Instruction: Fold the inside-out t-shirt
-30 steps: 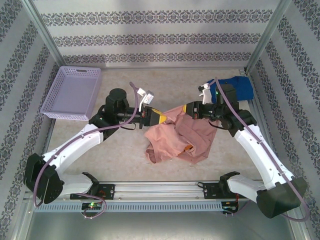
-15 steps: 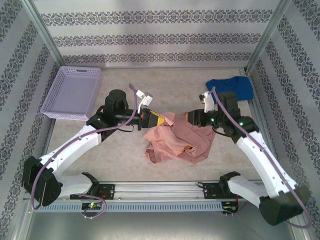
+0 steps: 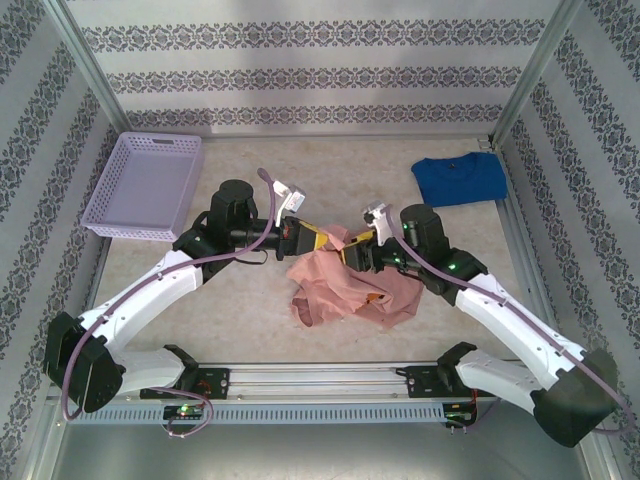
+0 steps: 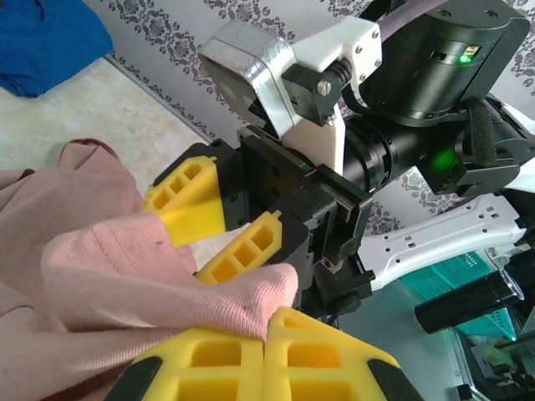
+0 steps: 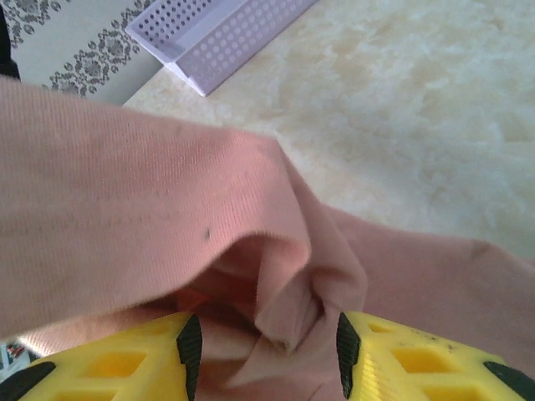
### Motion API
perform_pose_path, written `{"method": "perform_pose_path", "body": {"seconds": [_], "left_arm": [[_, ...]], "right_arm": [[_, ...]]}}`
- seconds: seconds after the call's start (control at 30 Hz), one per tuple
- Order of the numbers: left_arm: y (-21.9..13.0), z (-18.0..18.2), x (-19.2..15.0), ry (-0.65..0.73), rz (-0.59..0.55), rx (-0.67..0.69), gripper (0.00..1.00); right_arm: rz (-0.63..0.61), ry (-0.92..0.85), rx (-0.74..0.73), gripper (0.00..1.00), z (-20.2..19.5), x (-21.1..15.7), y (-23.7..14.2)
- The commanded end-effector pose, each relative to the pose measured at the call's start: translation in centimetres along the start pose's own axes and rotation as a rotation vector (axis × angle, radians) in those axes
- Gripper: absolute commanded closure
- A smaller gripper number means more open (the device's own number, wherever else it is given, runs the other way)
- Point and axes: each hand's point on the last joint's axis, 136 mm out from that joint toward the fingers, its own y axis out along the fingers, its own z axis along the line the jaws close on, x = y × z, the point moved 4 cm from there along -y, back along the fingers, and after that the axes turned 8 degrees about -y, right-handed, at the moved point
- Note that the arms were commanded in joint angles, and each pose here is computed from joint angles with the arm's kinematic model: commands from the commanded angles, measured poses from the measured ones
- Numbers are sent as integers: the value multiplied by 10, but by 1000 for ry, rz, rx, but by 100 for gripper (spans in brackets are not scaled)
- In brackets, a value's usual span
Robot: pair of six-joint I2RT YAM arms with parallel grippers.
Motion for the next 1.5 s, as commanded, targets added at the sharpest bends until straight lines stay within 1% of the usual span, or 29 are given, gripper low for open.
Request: {"method": "perform_pose_path", "body": {"seconds": [0.0, 0.07, 0.13, 0.2, 0.27, 0.37, 0.47, 0.6, 0.67, 0.7, 0.77, 0.8, 0.83, 0.93, 1.03, 1.13, 1.23, 1.37, 1.4, 1.47], "left_arm": [[-4, -8, 6, 42, -13, -5, 100], [-4, -8, 6, 42, -13, -4, 100], [-4, -9, 6, 44, -14, -3, 100], [-5, -7, 6, 44, -20, 12, 100], [-6, -3, 5, 42, -26, 44, 100], [-9, 11, 6, 21, -51, 129, 100], [-15, 34, 9, -20, -96, 249, 100], [-23, 58, 14, -63, -148, 368, 99], [-25, 67, 15, -63, -149, 433, 95], [-26, 71, 14, -63, -143, 465, 91], [-28, 77, 12, -60, -131, 506, 87], [-30, 79, 10, -58, -126, 526, 82], [-32, 79, 8, -54, -124, 541, 74], [-42, 78, 2, -36, -136, 596, 56], [-50, 66, -2, 31, -152, 644, 46], [-46, 51, -8, 160, -117, 698, 34], [-34, 47, -12, 257, -45, 760, 30], [-11, 53, -15, 342, 61, 821, 27], [-7, 55, -15, 355, 73, 831, 27], [-2, 59, -11, 367, 82, 854, 33]], "right_arm": [[-62, -68, 21, 54, 4, 17, 6], [-55, -70, 26, 57, 4, 17, 11], [-40, -69, 28, 63, 3, 15, 16], [-36, -71, 25, 77, 2, 15, 17], [-41, -80, 17, 89, 4, 18, 12], [-51, -107, -7, 100, 8, 25, -4], [-64, -110, -5, 100, 14, 29, -21], [-100, -40, 80, 100, 21, 38, -34], [-120, 3, 129, 100, 24, 45, -35], [-130, 28, 144, 100, 24, 48, -34], [-151, 63, 179, 100, 26, 56, -30], [-158, 83, 194, 100, 26, 58, -28], [-169, 98, 206, 100, 25, 61, -26], [-178, 129, 216, 100, 22, 66, -20], [-172, 165, 213, 100, 18, 69, -15], [-175, 184, 223, 100, 16, 72, -12], [-174, 197, 223, 100, 14, 73, -11], [-166, 216, 219, 100, 12, 72, -9], [-164, 219, 217, 100, 11, 71, -10], [-162, 219, 216, 100, 12, 70, -10]]}}
